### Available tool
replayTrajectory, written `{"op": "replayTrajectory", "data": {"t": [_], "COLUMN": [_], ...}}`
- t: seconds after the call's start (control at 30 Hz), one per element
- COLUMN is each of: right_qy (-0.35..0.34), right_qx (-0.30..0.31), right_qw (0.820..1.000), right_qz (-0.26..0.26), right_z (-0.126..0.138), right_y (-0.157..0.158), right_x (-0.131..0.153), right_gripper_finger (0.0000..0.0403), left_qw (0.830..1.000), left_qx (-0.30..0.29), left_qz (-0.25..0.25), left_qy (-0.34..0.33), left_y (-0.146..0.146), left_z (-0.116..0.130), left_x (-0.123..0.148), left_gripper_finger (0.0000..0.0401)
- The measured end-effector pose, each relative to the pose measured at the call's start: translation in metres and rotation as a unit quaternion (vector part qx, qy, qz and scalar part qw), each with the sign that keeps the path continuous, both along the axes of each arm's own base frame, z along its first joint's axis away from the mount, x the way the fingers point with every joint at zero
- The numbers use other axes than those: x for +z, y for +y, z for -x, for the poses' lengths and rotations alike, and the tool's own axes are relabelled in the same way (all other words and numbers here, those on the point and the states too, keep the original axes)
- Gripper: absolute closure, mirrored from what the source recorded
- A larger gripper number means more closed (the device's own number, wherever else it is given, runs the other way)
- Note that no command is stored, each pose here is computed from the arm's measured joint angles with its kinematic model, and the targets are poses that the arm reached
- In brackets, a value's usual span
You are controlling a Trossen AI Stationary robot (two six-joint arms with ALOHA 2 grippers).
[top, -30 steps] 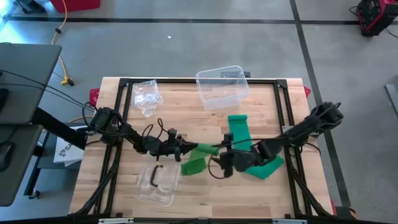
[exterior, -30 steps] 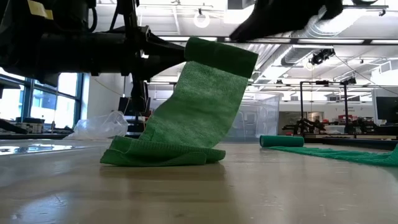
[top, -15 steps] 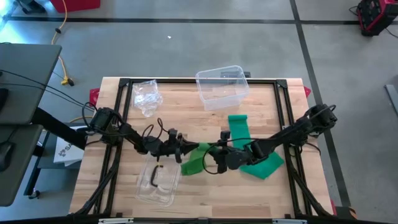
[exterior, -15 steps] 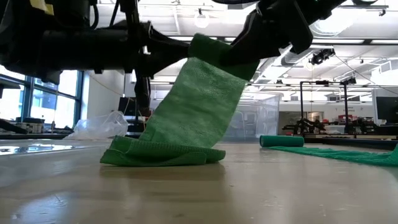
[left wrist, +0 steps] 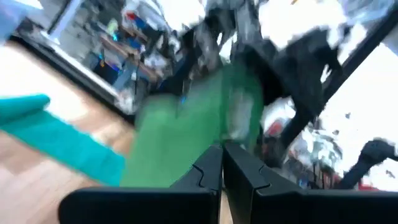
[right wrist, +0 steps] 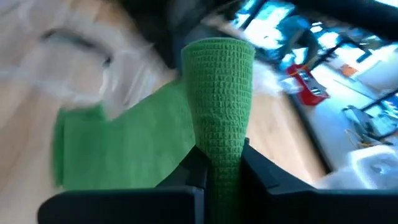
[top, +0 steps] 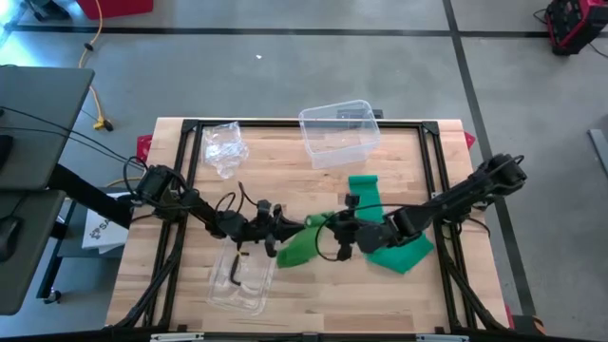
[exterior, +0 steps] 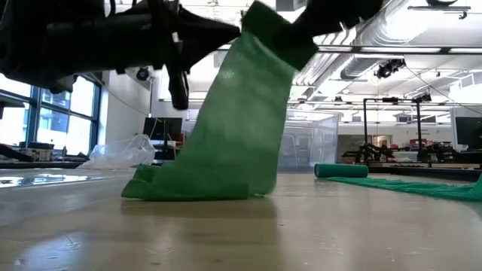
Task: Roll bandage
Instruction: Roll the green bandage
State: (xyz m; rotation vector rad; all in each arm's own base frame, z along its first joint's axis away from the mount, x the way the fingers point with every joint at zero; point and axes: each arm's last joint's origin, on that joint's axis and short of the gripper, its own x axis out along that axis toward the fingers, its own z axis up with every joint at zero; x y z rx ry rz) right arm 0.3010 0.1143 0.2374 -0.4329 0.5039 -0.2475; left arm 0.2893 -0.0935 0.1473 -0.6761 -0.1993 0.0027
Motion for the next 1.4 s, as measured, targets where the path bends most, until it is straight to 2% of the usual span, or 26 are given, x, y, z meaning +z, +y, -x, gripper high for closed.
{"op": "replayTrajectory", "data": {"t": [0.2,0.37,0.43,0.57,0.67,0.77,0.87,0.97,1.0,1.07,1.13,1.23,1.3,1.4], "right_qy": [-0.009,-0.042,-0.055,-0.070,-0.077,-0.102,-0.120,-0.130,-0.130,-0.122,-0.085,0.014,0.078,0.149], "right_qx": [-0.011,0.011,0.043,0.145,0.248,0.337,0.400,0.440,0.439,0.403,0.345,0.258,0.217,0.189], "right_qw": [1.000,0.999,0.998,0.987,0.965,0.931,0.900,0.875,0.873,0.883,0.906,0.934,0.940,0.937], "right_qz": [0.006,-0.010,-0.007,0.003,-0.043,-0.092,-0.123,-0.154,-0.169,-0.209,-0.231,-0.247,-0.250,-0.253], "right_z": [0.011,0.026,0.034,0.054,0.071,0.088,0.099,0.103,0.101,0.090,0.074,0.045,0.024,-0.007], "right_y": [-0.004,0.004,0.016,0.049,0.070,0.085,0.093,0.092,0.089,0.077,0.059,0.034,0.020,0.004], "right_x": [0.016,0.048,0.071,0.122,0.155,0.184,0.205,0.219,0.221,0.221,0.211,0.182,0.159,0.127], "right_gripper_finger": [0.0371,0.0371,0.0371,0.0371,0.0371,0.0371,0.0371,0.0365,0.0365,0.0367,0.0371,0.0371,0.0368,0.0366], "left_qw": [1.000,0.998,0.997,0.994,0.989,0.978,0.962,0.946,0.941,0.938,0.939,0.940,0.934,0.923], "left_qx": [-0.010,-0.047,-0.053,-0.042,-0.035,-0.057,-0.107,-0.128,-0.130,-0.121,-0.098,-0.053,-0.032,-0.011], "left_qz": [-0.006,-0.018,-0.037,-0.094,-0.141,-0.198,-0.250,-0.298,-0.311,-0.325,-0.326,-0.323,-0.326,-0.326], "left_qy": [-0.008,-0.022,-0.029,-0.043,-0.004,0.020,0.017,0.011,0.010,0.019,0.041,0.096,0.142,0.203], "left_y": [0.003,0.010,0.011,0.007,-0.001,-0.016,-0.038,-0.058,-0.063,-0.071,-0.074,-0.075,-0.075,-0.073], "left_z": [-0.001,-0.002,-0.002,0.004,0.008,0.009,0.009,0.007,0.007,0.005,0.003,0.002,0.004,0.012], "left_x": [0.002,0.009,0.014,0.033,0.043,0.062,0.086,0.109,0.115,0.124,0.131,0.135,0.133,0.127], "left_gripper_finger": [0.0370,0.0344,0.0339,0.0341,0.0351,0.0360,0.0366,0.0368,0.0368,0.0368,0.0368,0.0368,0.0368,0.0369]}}
